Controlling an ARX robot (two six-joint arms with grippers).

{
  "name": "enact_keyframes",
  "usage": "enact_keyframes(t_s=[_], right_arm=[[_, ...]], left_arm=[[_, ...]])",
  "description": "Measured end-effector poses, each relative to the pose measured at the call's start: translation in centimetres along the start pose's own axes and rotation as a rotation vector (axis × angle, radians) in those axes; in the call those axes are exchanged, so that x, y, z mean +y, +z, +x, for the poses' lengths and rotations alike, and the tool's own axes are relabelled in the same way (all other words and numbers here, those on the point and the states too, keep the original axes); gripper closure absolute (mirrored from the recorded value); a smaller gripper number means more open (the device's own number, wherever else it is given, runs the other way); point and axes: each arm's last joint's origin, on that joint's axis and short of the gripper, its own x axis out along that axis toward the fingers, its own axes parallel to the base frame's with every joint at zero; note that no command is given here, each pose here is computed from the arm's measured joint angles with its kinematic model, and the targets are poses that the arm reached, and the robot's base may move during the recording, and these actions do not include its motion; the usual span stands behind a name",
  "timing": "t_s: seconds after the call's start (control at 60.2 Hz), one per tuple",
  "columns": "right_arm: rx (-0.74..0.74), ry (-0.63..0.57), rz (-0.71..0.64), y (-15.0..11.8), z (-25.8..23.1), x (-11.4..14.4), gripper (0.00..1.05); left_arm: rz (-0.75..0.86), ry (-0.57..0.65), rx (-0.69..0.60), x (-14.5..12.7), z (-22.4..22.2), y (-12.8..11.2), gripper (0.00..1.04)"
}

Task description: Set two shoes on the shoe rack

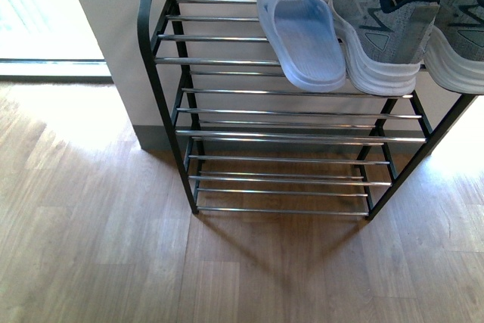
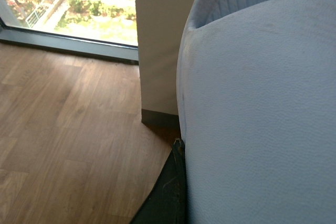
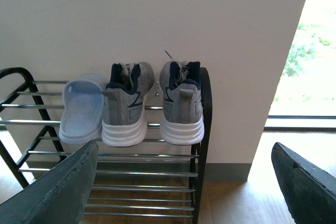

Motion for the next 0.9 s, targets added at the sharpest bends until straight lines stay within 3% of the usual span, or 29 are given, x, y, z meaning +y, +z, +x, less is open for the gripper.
enact_keyframes(t_s=[0.166, 0.332, 0.598, 0.897], right_arm=[[0.0, 0.0, 0.0, 0.0, 0.0, 0.0, 0.09], [0.0, 0.0, 0.0, 0.0, 0.0, 0.0, 0.09], [0.0, 0.0, 0.0, 0.0, 0.0, 0.0, 0.09], [0.0, 0.0, 0.0, 0.0, 0.0, 0.0, 0.09]], left_arm=[[0.051, 0.001, 0.09, -4.1, 8.9, 1.2, 1.03], [0.096, 0.0, 0.179, -8.4, 16.3, 0.3, 1.03], [0.149, 0.013, 0.214, -11.1, 21.9, 0.3, 1.03], [0.255, 0.061, 0.26, -12.4, 25.8, -1.0, 1.03]])
